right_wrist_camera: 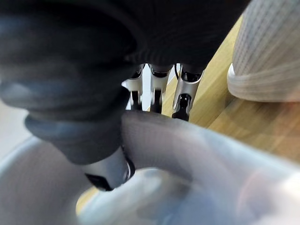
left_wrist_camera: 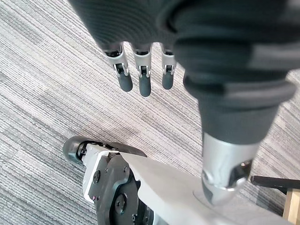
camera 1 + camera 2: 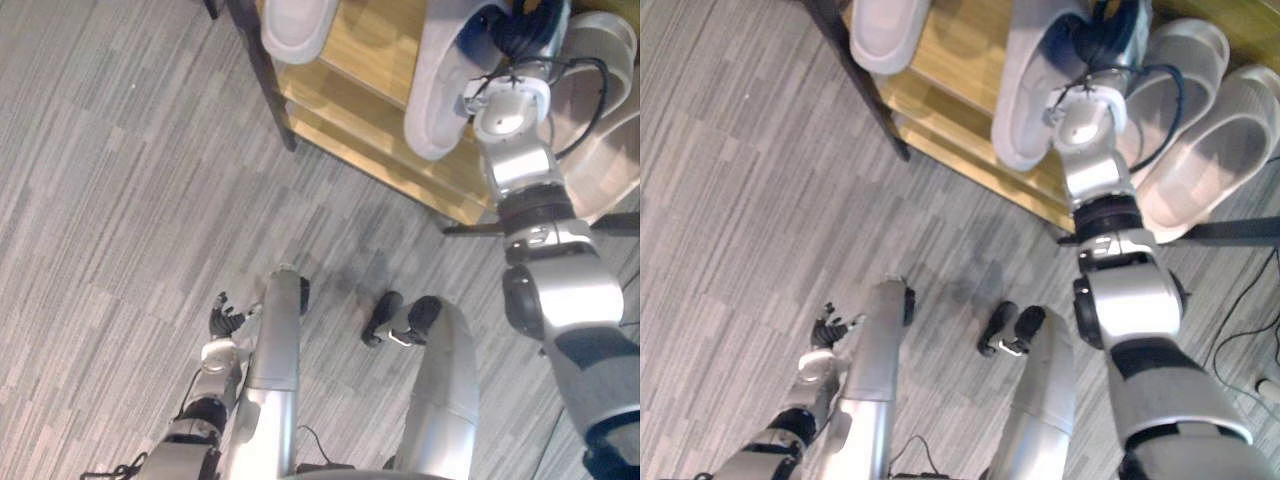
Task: Organize the slippers on the shoe rack
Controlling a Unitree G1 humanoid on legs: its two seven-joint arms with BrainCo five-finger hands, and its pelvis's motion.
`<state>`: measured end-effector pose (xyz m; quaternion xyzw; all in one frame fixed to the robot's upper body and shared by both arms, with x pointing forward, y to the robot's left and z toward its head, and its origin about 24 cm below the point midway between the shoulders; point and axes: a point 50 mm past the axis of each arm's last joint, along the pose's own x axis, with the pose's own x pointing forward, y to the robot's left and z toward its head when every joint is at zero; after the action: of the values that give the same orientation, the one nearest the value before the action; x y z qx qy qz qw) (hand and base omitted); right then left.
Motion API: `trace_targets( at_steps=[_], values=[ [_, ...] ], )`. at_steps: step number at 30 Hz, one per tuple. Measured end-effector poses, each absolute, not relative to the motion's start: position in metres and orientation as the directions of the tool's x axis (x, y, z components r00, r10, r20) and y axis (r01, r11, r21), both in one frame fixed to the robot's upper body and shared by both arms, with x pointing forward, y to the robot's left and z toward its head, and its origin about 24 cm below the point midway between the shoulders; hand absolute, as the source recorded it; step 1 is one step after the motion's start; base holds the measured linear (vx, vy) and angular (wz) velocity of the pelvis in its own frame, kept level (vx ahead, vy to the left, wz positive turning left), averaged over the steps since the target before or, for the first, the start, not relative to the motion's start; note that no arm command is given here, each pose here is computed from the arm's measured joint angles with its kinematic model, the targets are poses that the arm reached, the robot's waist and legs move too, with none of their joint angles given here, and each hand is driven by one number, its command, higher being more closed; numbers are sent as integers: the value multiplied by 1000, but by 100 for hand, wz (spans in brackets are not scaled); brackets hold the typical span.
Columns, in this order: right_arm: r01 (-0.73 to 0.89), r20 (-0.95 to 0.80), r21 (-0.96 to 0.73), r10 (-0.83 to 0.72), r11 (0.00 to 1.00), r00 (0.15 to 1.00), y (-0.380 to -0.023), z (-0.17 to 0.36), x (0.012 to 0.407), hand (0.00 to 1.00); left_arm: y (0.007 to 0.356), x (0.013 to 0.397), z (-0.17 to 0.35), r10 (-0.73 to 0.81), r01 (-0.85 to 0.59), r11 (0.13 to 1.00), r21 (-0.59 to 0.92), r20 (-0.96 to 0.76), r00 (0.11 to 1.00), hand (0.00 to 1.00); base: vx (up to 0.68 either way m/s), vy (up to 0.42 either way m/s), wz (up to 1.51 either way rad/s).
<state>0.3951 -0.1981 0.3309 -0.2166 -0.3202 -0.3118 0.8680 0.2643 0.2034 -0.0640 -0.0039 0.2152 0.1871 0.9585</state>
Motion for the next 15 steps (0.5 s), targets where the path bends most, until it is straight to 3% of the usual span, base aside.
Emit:
trace_targets(
  at_steps=[15],
  values=[
    [546,624,-106,-372,831,687,-177,323,401,0,207,261,-67,380,-404,914,40,-436,816,0,5,5,-3]
  ],
)
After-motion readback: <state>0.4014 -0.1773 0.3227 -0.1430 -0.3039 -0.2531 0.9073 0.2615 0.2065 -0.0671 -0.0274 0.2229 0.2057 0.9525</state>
